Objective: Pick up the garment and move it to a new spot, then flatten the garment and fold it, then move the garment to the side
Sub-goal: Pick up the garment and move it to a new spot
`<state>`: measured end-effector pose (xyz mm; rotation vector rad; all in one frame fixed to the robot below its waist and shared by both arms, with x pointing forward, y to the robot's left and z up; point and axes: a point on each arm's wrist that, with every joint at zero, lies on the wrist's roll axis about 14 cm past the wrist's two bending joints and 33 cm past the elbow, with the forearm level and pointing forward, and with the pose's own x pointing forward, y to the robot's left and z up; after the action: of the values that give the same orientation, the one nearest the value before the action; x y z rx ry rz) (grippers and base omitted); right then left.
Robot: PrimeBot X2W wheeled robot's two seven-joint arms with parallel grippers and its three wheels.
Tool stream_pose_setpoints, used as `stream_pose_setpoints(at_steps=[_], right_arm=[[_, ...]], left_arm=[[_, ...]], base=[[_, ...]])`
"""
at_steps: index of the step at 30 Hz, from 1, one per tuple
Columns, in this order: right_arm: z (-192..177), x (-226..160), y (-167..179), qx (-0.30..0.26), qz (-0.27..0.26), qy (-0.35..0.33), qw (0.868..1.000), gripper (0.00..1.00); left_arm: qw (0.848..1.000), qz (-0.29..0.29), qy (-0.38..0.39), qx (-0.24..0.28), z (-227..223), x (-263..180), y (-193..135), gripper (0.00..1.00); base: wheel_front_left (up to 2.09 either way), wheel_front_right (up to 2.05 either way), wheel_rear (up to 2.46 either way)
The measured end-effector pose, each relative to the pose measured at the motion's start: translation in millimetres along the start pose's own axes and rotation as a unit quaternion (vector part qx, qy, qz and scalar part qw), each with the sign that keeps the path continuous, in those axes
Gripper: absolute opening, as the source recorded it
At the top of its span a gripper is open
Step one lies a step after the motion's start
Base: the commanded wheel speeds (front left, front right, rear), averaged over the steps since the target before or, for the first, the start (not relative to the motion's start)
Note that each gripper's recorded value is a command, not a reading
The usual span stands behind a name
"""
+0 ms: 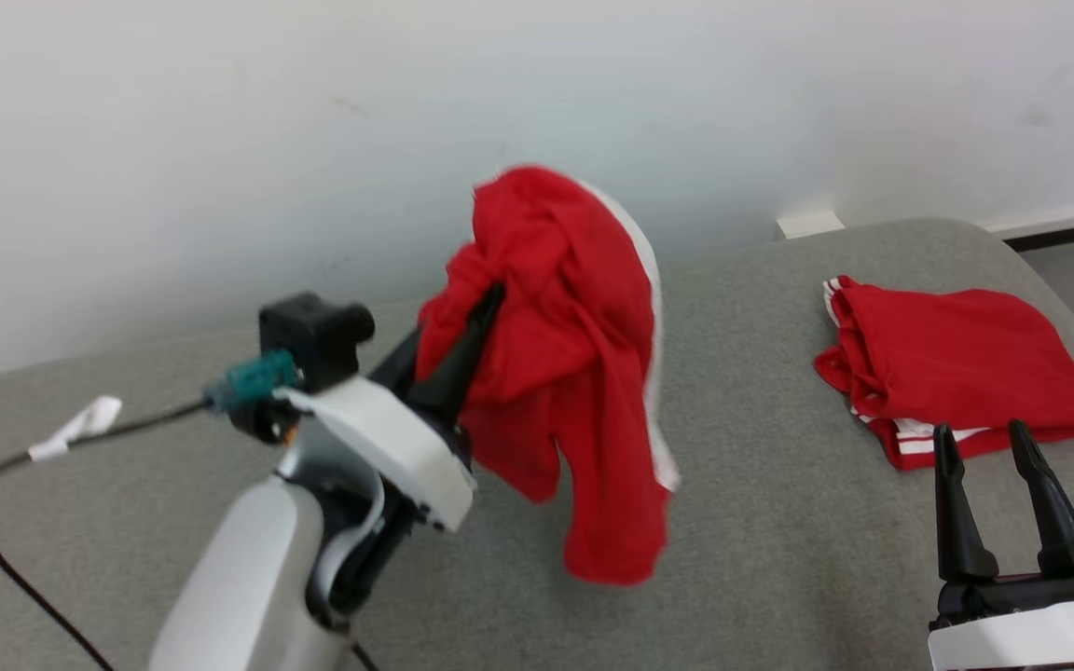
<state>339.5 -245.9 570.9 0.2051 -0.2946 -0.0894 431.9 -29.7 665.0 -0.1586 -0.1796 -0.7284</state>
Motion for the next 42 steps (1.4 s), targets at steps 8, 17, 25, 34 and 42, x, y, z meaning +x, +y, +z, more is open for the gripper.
stream_pose_setpoints(at_steps=[8,17,25,34,42], right_arm=[[-16.5,-5.7,-11.4,-0.004,-0.02,0.027,0.999,1.0],[-31.9,6.2,7.4,-0.004,0.012,0.046,0.999,1.0],[-38.4,14.9,29.3,0.002,0.048,0.052,0.998,1.0],[-43.1,12.2,47.2,0.009,0.075,0.058,0.995,1.0],[-50.8,9.6,51.4,0.012,0.08,0.07,0.994,1.0]], left_arm=[[0.99,0.046,0.117,-0.065,-122.8,-30.7,11.4,0.0],[0.976,0.117,0.169,-0.068,-175.1,-71.6,50.9,1.0],[0.988,0.137,0.069,-0.015,-121.2,-74.3,77.6,1.0],[0.975,0.218,0.011,0.025,-84.6,-123.5,113.0,1.0],[0.958,0.284,-0.007,0.022,-79.5,-173.3,125.1,1.0]], base=[[0.0,0.0,0.0],[0.0,0.0,0.0],[0.0,0.0,0.0],[0.0,0.0,0.0],[0.0,0.0,0.0]])
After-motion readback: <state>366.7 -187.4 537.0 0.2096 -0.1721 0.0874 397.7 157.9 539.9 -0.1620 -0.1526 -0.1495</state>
